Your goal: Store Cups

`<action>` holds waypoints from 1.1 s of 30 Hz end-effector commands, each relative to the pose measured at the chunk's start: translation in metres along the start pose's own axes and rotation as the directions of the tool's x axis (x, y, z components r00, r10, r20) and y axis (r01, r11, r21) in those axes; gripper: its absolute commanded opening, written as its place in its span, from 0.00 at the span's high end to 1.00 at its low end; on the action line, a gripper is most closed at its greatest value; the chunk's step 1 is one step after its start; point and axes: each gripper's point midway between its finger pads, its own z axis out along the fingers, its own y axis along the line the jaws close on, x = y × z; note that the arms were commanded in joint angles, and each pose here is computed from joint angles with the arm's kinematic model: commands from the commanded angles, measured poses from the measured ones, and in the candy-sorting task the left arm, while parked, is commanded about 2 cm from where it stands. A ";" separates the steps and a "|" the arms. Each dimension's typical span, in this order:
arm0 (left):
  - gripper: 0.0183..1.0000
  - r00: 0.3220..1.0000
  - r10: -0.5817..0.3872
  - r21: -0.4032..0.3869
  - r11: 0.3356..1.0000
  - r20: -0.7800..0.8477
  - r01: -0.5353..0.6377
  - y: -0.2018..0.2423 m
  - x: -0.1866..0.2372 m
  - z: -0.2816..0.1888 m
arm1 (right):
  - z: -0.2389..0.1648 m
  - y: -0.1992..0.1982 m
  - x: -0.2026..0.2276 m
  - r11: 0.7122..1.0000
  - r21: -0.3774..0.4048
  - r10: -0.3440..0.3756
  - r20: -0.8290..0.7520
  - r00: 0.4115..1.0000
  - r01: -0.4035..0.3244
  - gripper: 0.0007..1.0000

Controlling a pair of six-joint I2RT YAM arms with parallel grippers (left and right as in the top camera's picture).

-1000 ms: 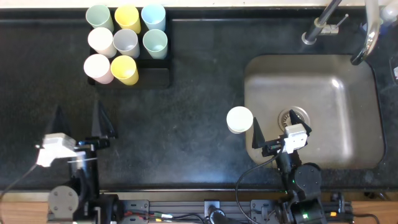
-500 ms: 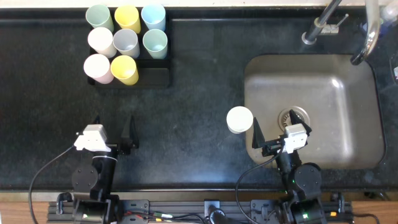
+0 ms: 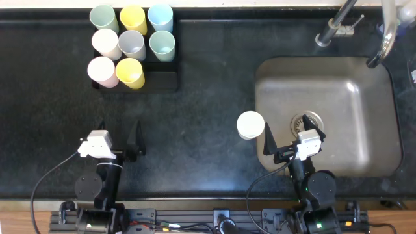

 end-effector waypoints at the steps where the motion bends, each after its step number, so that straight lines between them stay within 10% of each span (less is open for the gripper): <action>1: 0.00 1.000 0.016 0.033 0.999 0.000 -0.016 -0.006 0.000 -0.001 | 0.000 0.001 0.003 1.000 -0.006 0.000 0.001 1.000 0.000 0.00; 33: 0.00 1.000 0.023 0.034 0.999 -0.001 -0.023 -0.007 0.001 -0.001 | 0.000 0.001 0.003 1.000 -0.005 0.000 0.001 1.000 0.000 0.01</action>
